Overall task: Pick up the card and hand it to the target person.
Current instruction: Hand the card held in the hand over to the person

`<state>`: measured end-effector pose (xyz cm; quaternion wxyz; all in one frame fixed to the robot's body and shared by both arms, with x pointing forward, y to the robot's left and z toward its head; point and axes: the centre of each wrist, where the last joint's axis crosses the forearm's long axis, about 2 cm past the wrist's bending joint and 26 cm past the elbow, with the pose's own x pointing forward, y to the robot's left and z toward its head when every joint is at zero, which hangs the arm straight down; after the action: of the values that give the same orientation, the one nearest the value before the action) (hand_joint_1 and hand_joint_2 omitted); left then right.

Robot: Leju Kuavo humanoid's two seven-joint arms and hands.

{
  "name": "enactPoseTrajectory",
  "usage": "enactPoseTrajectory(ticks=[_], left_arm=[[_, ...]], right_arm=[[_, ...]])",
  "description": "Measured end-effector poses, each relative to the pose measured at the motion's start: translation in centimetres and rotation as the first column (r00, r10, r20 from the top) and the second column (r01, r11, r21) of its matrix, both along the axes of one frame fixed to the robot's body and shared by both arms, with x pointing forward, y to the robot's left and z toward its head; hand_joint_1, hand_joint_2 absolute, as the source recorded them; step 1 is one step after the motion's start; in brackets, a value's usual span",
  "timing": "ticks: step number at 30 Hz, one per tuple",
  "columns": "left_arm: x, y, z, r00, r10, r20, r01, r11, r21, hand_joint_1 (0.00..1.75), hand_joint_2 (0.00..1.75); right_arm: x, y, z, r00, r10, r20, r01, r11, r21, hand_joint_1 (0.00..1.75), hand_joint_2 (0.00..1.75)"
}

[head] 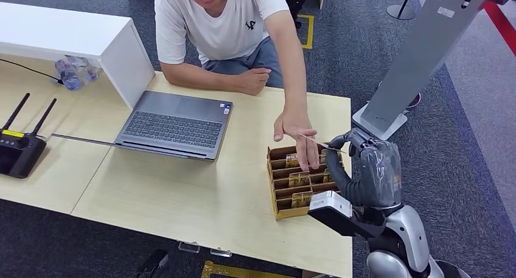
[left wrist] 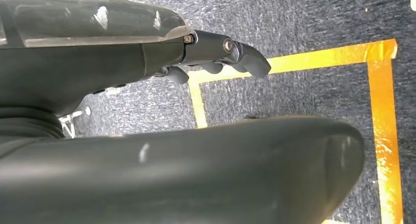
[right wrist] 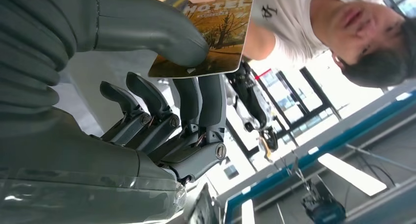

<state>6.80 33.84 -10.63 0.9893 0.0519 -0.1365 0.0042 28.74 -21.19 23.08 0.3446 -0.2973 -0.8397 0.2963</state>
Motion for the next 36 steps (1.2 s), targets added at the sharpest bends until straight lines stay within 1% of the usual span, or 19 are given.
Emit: enactPoseTrajectory(ticks=[5, 11, 12, 15, 16, 19, 25, 27, 29, 31, 33, 34, 36], left_arm=[[0.5, -0.2, 0.1, 1.0, -0.002, 0.007, 0.002, 1.0, -0.004, 0.0, 0.0], [0.6, -0.4, 0.1, 1.0, -0.001, 0.001, 0.001, 1.0, -0.009, 0.0, 0.0], [0.6, -0.4, 0.1, 1.0, 0.001, 0.0, -0.001, 1.0, -0.009, 0.0, 0.44], [0.6, -0.5, 0.1, 1.0, 0.002, -0.001, -0.002, 1.0, -0.01, 0.0, 1.75], [0.5, -0.5, 0.1, 1.0, 0.002, -0.001, -0.002, 1.0, -0.009, 0.0, 1.31], [0.5, -0.5, 0.0, 1.0, 0.001, -0.004, -0.001, 1.0, -0.008, 0.0, 0.0], [0.0, -0.5, 0.0, 1.0, 0.005, 0.0, -0.005, 1.0, -0.005, 0.0, 0.0], [-0.1, -0.4, -0.1, 1.0, 0.014, -0.003, -0.014, 1.0, -0.002, 0.0, 0.0], [-0.3, -0.4, -0.1, 1.0, 0.022, -0.007, -0.022, 1.0, 0.004, 0.0, 0.0], [-0.5, -0.4, -0.1, 1.0, 0.028, -0.013, -0.028, 1.0, 0.008, 0.0, 0.0], [-0.7, -0.4, -0.1, 0.999, 0.032, -0.02, -0.032, 0.999, 0.009, 0.0, 0.0], [-0.8, -0.4, -0.1, 0.999, 0.033, -0.024, -0.033, 0.999, 0.009, 0.0, 0.0], [-0.8, -0.4, -0.2, 0.999, 0.035, -0.033, -0.034, 0.999, 0.01, 0.0, 0.0]], right_arm=[[1.5, 0.9, -0.4, 0.997, -0.017, 0.079, 0.014, 0.999, 0.034, 1.68, 1.75], [2.8, 2.1, -1.0, 0.997, -0.016, 0.077, 0.013, 0.999, 0.036, 1.68, 1.75], [3.0, 2.3, -1.0, 0.997, -0.015, 0.072, 0.013, 0.999, 0.034, 1.41, 1.75], [3.2, 2.7, -1.4, 0.998, -0.012, 0.054, 0.01, 0.999, 0.034, 0.18, 1.75], [3.3, 2.9, -1.5, 0.999, -0.01, 0.048, 0.008, 0.999, 0.034, 0.03, 1.75], [3.4, 3.2, -1.8, 1.0, -0.005, 0.027, 0.004, 0.999, 0.036, 0.0, 1.75], [3.5, 3.5, -2.5, 0.997, 0.022, -0.072, -0.017, 0.997, 0.077, 0.0, 1.75], [3.5, 3.5, -2.8, 0.991, 0.05, -0.128, -0.036, 0.993, 0.111, 0.0, 1.75], [3.4, 3.4, -3.3, 0.972, 0.105, -0.212, -0.066, 0.981, 0.181, 0.0, 1.75], [3.1, 3.1, -4.0, 0.934, 0.178, -0.31, -0.087, 0.955, 0.285, 0.0, 1.75], [2.6, 2.6, -4.8, 0.883, 0.251, -0.397, -0.09, 0.919, 0.383, 0.0, 1.75], [2.3, 2.3, -5.2, 0.849, 0.294, -0.44, -0.087, 0.897, 0.433, 0.0, 1.75], [1.5, 1.5, -6.2, 0.762, 0.396, -0.512, -0.076, 0.84, 0.538, 0.0, 1.75]])
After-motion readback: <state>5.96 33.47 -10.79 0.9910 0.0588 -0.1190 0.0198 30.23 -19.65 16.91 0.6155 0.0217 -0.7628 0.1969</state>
